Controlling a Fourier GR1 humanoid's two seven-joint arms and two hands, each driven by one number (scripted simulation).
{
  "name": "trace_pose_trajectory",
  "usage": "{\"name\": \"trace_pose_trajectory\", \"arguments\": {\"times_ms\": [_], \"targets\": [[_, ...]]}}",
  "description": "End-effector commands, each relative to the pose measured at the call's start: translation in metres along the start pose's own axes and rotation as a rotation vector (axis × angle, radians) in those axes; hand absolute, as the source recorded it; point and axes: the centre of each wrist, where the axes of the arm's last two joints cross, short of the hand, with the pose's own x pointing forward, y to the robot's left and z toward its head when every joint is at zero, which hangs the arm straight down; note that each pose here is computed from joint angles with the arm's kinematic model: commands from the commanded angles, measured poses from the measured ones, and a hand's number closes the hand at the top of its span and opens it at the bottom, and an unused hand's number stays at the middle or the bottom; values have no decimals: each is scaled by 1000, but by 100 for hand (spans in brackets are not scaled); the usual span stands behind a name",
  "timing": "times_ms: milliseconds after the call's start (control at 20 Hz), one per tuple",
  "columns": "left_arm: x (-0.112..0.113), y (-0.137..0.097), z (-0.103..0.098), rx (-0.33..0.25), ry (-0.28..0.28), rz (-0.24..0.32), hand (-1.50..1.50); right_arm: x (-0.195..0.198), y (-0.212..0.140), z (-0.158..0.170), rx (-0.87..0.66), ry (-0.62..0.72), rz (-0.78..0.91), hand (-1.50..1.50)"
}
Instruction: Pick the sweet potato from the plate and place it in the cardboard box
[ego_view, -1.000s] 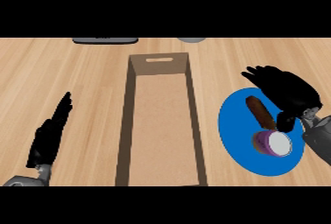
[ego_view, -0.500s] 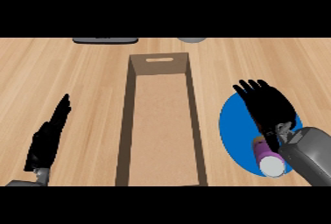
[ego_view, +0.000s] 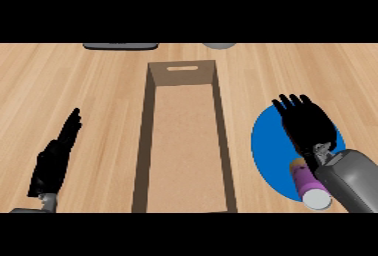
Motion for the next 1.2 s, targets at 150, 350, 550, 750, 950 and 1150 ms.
{"name": "trace_pose_trajectory", "arguments": {"times_ms": [150, 350, 550, 750, 950, 1150], "targets": [[-5, 2, -10, -5, -8, 15, 0, -15, 25, -14, -8, 5, -35, -150], [-23, -11, -2, -3, -5, 3, 0, 2, 28, -18, -11, 0, -7, -150], [-8, 3, -4, 9, -1, -10, 0, -8, 20, -16, -28, 10, -26, -150], [4, -2, 0, 3, -2, -1, 0, -13, 35, -25, -1, 0, -20, -150], [-11, -1, 6, 14, -13, 1, 0, -2, 21, -24, -8, 4, -52, -150], [-2, -2, -7, 1, 6, 8, 0, -9, 43, -41, -9, -2, -39, -150]]}}
